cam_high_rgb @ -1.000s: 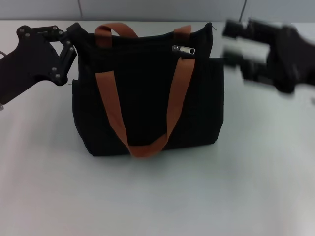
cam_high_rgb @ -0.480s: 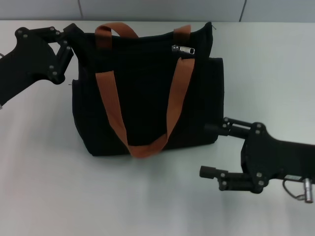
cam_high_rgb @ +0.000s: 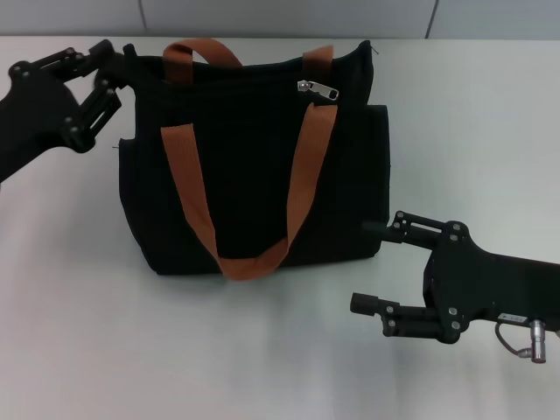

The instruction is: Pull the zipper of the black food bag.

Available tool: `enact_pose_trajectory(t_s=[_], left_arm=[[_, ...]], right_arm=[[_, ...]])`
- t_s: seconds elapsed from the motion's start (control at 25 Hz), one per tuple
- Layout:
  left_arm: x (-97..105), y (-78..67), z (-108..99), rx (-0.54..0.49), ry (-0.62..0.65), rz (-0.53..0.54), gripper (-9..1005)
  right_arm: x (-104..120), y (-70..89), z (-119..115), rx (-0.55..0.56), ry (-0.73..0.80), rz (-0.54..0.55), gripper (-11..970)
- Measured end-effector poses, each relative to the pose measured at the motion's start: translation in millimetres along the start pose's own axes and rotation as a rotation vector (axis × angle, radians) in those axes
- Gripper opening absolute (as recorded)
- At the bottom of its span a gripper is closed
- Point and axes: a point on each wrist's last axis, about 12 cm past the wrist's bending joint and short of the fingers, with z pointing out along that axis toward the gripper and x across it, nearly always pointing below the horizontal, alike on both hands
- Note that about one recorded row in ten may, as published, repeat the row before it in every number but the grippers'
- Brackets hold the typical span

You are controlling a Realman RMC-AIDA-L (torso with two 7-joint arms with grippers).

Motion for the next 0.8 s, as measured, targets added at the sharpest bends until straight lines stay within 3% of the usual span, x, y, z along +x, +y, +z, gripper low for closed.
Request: enact_pose_trajectory(t_s=[0.36,0.4,0.6,0.8], left_arm=[[-19.4,24.0,-22.5,0.009,0.091,-0.084,456],[-29.7,34.8,-28.9,0.031,0.163,-0.122,499],[-41.4,43.6,-33.7,0.076,0.269,-0.158,731],[-49.9,44.9,-32.0,0.143,0.323,-0.181,813]], right_arm=[[2.2,-5.2,1.4,0.027,0.027,-0.011,772],[2.4,-6.3,1.9,0.031,0.031,-0.012,772],[1.3,-12.8,5.9,0.038,0.047,-0.025,771],[0.5,-19.3,9.4,0.050,0.066,-0.034,770]])
